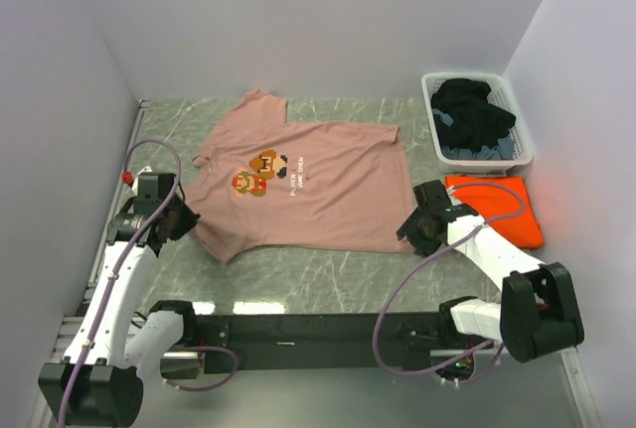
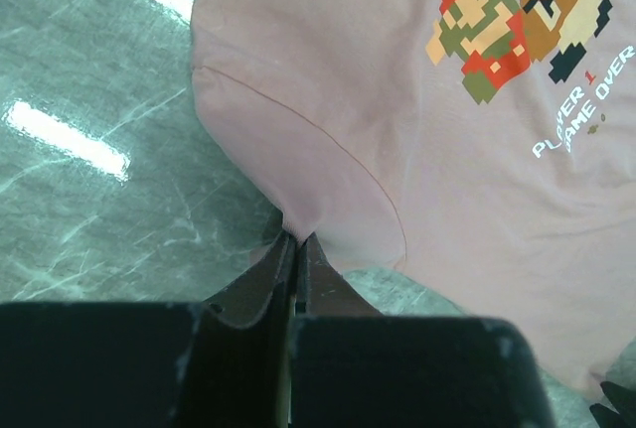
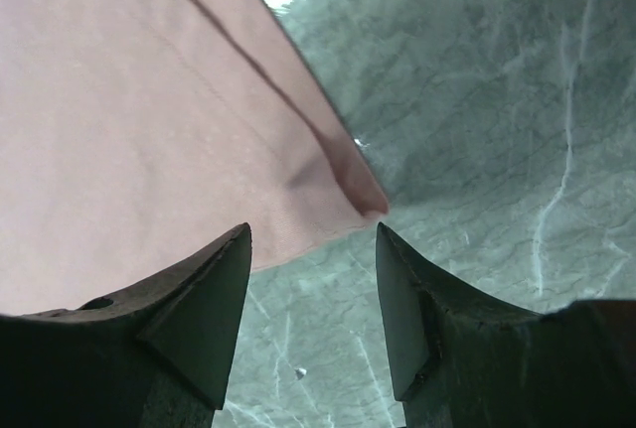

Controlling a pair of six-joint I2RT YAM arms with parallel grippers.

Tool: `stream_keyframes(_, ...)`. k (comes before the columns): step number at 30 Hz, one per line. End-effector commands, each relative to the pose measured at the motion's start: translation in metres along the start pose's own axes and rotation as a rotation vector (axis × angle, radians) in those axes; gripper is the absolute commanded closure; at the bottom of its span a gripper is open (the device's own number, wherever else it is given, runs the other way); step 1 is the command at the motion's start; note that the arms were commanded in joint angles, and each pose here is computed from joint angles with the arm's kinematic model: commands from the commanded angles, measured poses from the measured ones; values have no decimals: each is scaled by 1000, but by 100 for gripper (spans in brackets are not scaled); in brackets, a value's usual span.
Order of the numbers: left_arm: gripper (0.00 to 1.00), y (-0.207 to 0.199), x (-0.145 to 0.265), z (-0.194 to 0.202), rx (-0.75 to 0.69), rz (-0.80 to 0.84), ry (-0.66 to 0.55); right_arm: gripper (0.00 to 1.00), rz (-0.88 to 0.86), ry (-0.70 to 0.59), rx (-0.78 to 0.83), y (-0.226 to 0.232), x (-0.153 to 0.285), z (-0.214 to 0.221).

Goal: Fold and stack the t-shirts
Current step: Fold the tshirt

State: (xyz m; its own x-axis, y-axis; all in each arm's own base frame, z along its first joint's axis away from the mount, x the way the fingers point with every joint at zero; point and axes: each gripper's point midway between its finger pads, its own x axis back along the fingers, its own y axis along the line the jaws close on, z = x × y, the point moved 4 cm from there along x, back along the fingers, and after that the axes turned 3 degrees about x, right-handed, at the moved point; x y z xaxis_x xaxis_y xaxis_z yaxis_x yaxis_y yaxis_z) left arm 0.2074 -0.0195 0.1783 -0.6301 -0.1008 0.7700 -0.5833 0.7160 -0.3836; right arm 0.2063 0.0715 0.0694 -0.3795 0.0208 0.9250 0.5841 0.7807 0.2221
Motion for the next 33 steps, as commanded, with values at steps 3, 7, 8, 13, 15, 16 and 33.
stream_keyframes(3,96,-10,6,-3,-8,59,-26,40,59,7,-49,-2,-7,2)
stream_keyframes(7,96,-10,7,-2,-6,63,-28,41,96,7,-48,-4,-12,1)
stream_keyframes(8,96,-11,8,-2,-4,68,-28,41,107,12,-50,-5,-14,1)
stream_keyframes(13,96,-10,9,-1,-5,65,-28,42,138,50,-44,-9,-21,8)
stream_keyframes(15,96,-10,10,-2,-8,60,-36,46,156,62,-38,-12,-24,10)
stream_keyframes(16,96,-10,10,-2,-9,58,-38,47,158,71,-38,-12,-24,12)
stream_keyframes(33,95,-6,11,-9,-18,13,-67,96,197,94,11,-23,-22,17)
